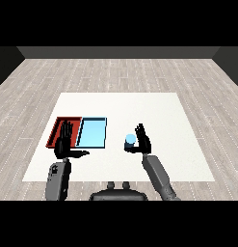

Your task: Pick the blue can and put it in the blue box

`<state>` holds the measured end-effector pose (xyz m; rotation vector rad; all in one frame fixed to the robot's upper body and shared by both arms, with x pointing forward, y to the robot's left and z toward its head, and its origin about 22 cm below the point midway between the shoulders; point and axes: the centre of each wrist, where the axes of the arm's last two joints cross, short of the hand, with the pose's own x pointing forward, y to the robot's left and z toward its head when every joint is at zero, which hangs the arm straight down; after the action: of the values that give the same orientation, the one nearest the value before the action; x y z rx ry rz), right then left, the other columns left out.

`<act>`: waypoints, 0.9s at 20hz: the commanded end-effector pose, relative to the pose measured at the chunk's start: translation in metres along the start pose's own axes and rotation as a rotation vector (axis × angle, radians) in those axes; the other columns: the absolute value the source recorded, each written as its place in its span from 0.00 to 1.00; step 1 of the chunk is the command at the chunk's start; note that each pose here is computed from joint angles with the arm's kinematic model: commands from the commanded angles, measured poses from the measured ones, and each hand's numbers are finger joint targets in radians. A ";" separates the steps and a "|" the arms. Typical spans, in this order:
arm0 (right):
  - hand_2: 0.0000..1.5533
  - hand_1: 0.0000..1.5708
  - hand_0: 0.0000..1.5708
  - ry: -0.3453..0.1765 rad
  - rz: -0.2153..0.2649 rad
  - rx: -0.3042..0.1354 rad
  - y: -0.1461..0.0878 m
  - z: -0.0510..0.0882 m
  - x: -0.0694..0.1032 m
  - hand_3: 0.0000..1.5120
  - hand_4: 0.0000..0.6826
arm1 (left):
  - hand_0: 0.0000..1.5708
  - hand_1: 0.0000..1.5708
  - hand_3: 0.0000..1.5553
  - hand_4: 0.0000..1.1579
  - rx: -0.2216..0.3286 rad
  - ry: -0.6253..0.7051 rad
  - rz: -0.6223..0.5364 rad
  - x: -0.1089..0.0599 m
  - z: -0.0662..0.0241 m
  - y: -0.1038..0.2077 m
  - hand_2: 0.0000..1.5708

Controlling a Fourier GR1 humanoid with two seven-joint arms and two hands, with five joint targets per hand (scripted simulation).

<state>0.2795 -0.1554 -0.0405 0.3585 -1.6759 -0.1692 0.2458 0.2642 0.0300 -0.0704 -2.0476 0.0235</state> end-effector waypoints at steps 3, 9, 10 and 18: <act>0.00 0.00 0.00 0.005 -0.024 0.013 0.006 -0.005 -0.013 0.00 0.00 | 0.00 0.00 0.00 0.00 -0.011 0.004 0.015 0.007 0.0062 0.020 0.00; 0.00 0.00 0.00 0.048 -0.034 0.008 0.004 -0.003 -0.024 0.00 0.00 | 0.00 0.00 0.00 0.00 0.012 -0.007 -0.008 0.009 -0.0015 -0.009 0.00; 0.00 0.00 0.00 0.059 -0.028 0.012 0.011 -0.014 -0.010 0.00 0.00 | 0.00 0.00 0.00 0.00 -0.002 0.019 0.022 -0.001 0.0009 -0.008 0.00; 0.00 0.00 0.00 0.084 -0.006 0.031 0.022 -0.019 -0.034 0.00 0.00 | 0.00 0.00 0.00 0.00 0.006 -0.011 0.026 -0.004 -0.0023 -0.004 0.00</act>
<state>0.3012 -0.1337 -0.0565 0.3808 -1.6099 -0.1473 0.2460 0.2619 0.0267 -0.0834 -2.0493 0.0413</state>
